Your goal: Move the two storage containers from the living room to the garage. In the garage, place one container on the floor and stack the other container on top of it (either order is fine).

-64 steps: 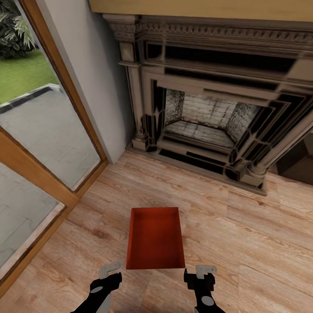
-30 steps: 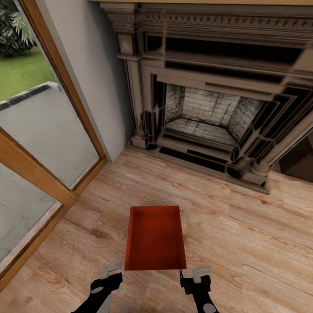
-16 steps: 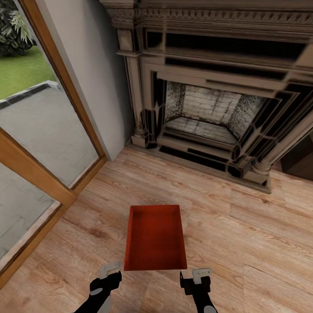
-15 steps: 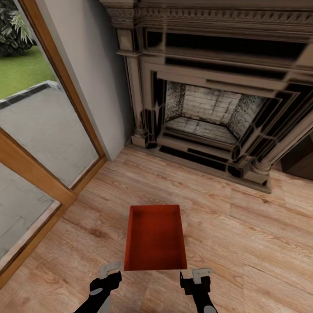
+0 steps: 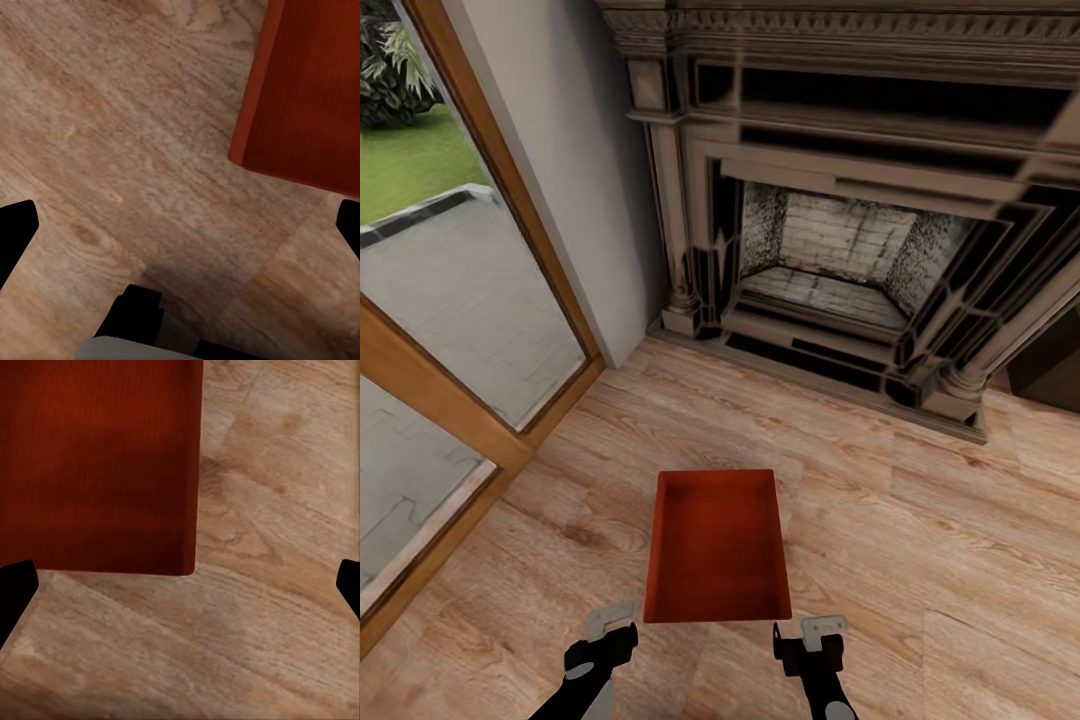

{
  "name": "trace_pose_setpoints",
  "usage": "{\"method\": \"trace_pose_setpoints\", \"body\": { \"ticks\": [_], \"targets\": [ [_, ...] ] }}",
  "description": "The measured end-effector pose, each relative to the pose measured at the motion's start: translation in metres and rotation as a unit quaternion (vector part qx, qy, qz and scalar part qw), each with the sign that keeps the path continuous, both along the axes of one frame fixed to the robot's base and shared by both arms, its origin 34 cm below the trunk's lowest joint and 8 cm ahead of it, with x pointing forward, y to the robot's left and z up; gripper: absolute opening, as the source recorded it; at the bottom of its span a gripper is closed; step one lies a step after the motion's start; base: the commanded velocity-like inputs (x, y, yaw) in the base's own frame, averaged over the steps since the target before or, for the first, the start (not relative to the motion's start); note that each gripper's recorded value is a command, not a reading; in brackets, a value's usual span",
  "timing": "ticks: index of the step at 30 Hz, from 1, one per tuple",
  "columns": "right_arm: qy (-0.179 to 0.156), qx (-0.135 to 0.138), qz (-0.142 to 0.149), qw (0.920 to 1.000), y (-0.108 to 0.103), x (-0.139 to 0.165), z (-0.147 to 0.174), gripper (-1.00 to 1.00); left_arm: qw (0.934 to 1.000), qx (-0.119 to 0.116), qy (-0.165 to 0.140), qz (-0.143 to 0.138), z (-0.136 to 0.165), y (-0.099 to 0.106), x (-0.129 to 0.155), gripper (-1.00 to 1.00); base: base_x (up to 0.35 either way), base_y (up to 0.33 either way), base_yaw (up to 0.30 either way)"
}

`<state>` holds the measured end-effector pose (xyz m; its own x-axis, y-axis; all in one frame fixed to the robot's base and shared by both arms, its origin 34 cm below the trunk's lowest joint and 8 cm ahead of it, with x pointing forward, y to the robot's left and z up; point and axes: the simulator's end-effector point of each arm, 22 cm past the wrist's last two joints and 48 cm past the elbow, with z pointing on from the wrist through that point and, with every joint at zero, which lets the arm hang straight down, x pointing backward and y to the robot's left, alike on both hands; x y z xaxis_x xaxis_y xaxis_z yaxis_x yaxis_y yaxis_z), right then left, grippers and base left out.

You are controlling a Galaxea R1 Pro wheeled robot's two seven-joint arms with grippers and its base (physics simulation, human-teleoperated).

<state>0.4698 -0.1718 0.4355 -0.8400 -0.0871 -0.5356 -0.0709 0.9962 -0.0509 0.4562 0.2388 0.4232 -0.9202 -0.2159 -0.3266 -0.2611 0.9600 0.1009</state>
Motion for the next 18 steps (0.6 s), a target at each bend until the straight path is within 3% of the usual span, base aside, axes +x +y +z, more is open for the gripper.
{"method": "trace_pose_setpoints", "body": {
  "ticks": [18],
  "targets": [
    [-0.001,0.0,-0.001,1.0,-0.0003,0.0006,-0.0013,1.0,1.0,0.002,0.002,0.005,-0.0017,0.0017,-0.0013,1.0,0.0,0.0,0.0]
  ]
}}
